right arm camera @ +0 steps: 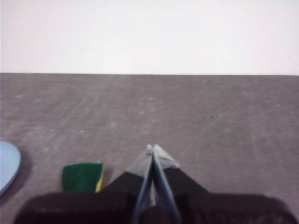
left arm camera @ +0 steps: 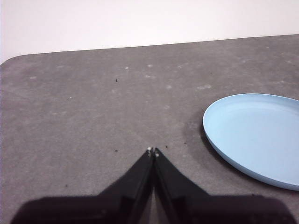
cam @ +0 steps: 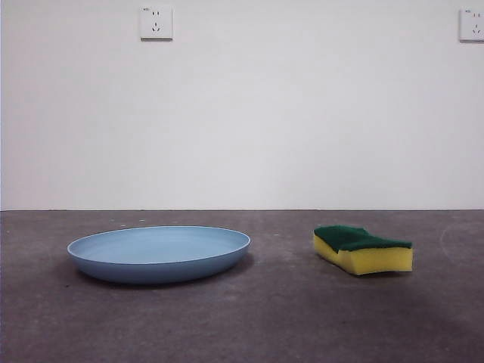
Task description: Pick up the plate,pick up the cloth,clean the plate with the cloth
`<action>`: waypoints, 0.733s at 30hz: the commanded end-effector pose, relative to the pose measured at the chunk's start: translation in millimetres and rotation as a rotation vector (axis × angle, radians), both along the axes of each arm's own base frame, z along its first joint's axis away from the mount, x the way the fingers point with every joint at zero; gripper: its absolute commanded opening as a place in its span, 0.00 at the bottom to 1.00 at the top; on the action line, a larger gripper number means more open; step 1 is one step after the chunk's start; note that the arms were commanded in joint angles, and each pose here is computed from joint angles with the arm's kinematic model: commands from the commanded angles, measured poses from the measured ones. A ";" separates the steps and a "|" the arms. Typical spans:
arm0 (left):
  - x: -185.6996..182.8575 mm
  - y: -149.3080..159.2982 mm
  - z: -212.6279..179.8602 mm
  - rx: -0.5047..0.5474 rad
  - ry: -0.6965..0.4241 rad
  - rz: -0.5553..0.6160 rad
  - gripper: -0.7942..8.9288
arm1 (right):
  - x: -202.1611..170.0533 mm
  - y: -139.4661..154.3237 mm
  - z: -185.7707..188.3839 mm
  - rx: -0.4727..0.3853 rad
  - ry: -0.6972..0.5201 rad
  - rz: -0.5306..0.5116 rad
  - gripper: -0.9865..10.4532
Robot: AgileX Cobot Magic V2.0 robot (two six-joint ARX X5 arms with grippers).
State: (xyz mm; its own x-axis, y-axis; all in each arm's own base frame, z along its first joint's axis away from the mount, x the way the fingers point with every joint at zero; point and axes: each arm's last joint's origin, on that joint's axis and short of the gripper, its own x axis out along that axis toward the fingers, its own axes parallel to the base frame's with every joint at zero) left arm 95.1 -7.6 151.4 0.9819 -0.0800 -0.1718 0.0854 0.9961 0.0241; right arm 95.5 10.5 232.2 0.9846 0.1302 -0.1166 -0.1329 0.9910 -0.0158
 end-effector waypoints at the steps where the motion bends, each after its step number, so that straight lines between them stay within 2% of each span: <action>1: 0.7 0.3 -4.5 -0.009 0.008 0.005 0.08 | -1.1 -1.5 -26.2 -0.001 -0.008 0.020 0.09; 5: 0.7 0.3 -4.5 -0.009 0.008 0.006 0.08 | -1.7 -2.4 -58.2 0.033 0.006 0.006 0.09; 9: 0.7 0.3 -4.5 -0.009 0.008 0.006 0.08 | -0.9 -2.3 -74.7 0.055 0.024 0.003 0.09; 13: 0.7 0.3 -4.5 -0.009 0.008 0.005 0.08 | 0.0 -2.3 -84.0 0.066 0.066 0.000 0.09; 18: 0.7 0.3 -4.5 -0.009 0.008 0.006 0.08 | 0.1 -2.3 -84.2 0.107 0.075 -0.008 0.09; 22: 0.7 0.3 -4.5 -0.009 0.008 0.005 0.08 | 0.3 -2.6 -84.6 0.106 0.080 -0.018 0.09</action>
